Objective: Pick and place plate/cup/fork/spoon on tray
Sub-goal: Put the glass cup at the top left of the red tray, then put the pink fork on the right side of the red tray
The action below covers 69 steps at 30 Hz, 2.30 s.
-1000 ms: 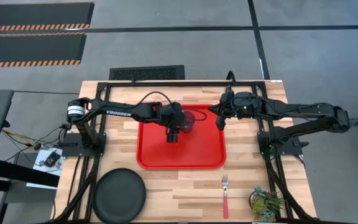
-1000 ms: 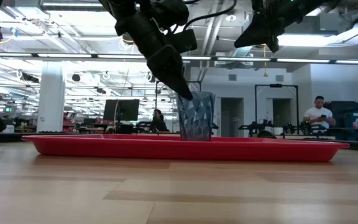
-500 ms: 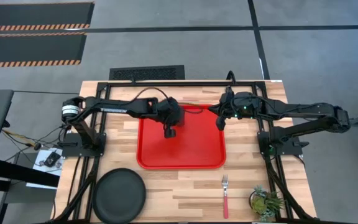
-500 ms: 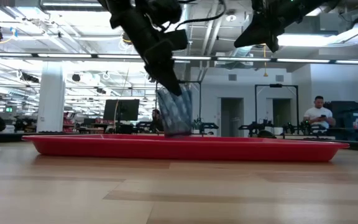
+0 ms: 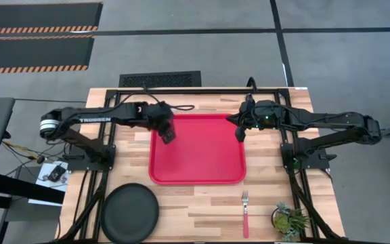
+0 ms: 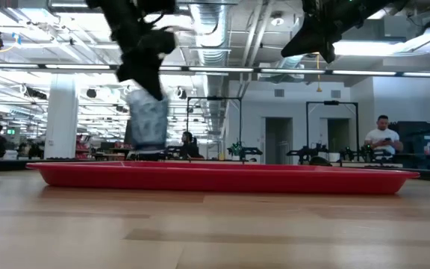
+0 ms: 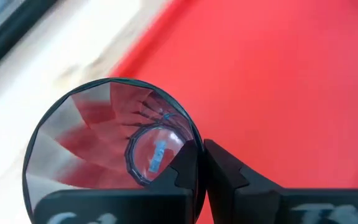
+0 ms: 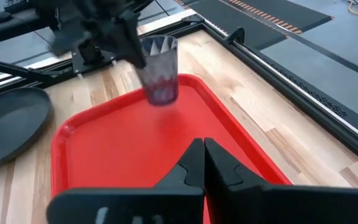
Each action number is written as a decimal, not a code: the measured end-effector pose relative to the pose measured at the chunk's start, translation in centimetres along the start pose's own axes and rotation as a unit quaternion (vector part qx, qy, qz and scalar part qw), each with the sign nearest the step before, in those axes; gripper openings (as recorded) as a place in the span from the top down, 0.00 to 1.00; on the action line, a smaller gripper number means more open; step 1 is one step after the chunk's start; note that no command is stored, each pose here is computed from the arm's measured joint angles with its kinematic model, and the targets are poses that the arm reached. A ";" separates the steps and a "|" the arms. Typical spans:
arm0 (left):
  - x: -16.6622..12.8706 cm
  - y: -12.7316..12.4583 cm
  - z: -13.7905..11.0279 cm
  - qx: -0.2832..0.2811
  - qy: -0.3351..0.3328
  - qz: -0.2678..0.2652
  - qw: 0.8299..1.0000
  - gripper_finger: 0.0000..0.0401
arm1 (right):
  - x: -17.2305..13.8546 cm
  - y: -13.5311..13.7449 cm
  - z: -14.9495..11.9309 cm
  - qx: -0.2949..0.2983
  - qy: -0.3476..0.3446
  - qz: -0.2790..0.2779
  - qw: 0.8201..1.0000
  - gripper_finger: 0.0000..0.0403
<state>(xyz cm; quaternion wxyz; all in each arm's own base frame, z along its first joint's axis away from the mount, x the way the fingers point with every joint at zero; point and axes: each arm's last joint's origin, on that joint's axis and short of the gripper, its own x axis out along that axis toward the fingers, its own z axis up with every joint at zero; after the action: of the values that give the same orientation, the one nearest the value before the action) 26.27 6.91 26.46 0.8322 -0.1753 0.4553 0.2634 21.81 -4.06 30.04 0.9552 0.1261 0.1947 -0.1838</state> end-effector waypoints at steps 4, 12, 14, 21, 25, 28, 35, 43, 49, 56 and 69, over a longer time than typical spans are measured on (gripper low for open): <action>1.4 1.2 -1.3 -0.027 0.017 0.042 0.999 1.00 | 0.3 0.0 -0.1 -0.001 0.005 -0.001 1.000 0.97; 3.2 1.0 -0.9 -0.032 -0.007 0.043 0.999 1.00 | 1.2 0.2 -0.5 -0.003 0.020 -0.002 1.000 0.97; 3.2 1.1 -0.9 -0.042 -0.012 0.055 0.998 1.00 | 1.3 0.3 -0.5 -0.004 0.021 0.000 1.000 0.97; 3.9 2.4 -0.4 -0.055 -0.005 0.060 0.997 1.00 | 1.5 0.7 -0.6 -0.007 0.019 0.008 1.000 0.97; 3.9 2.8 -0.2 -0.055 -0.005 0.042 0.998 1.00 | 1.5 0.7 -0.6 -0.005 0.021 0.008 1.000 0.96; 3.9 2.8 -0.4 -0.054 0.005 0.043 0.998 0.99 | 1.5 0.7 -0.7 -0.004 0.021 0.007 1.000 0.96; 4.6 2.6 -0.3 -0.070 0.013 0.032 0.997 0.98 | 1.5 0.7 -0.6 -0.003 0.019 0.007 1.000 0.96; 4.7 2.5 -0.3 -0.077 0.021 0.020 0.997 0.87 | 1.5 0.7 -0.6 -0.003 0.021 0.007 1.000 0.97; 3.7 2.3 0.7 -0.057 0.014 0.017 0.998 0.79 | 1.5 0.7 -0.6 -0.004 0.021 0.007 1.000 0.96; 1.4 2.0 2.8 -0.012 -0.010 0.010 1.000 0.73 | 1.5 0.7 -0.7 -0.004 0.021 0.007 1.000 0.94; -8.5 3.2 0.0 0.010 -0.167 -0.127 0.978 0.97 | 0.8 2.6 -2.9 0.041 0.135 0.078 0.987 0.99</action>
<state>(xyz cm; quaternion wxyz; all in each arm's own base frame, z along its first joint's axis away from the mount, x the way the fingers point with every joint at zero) 20.56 7.11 33.54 0.9250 -0.1770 0.2863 0.1766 22.58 -1.04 27.57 0.9255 0.2034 0.3039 -0.0982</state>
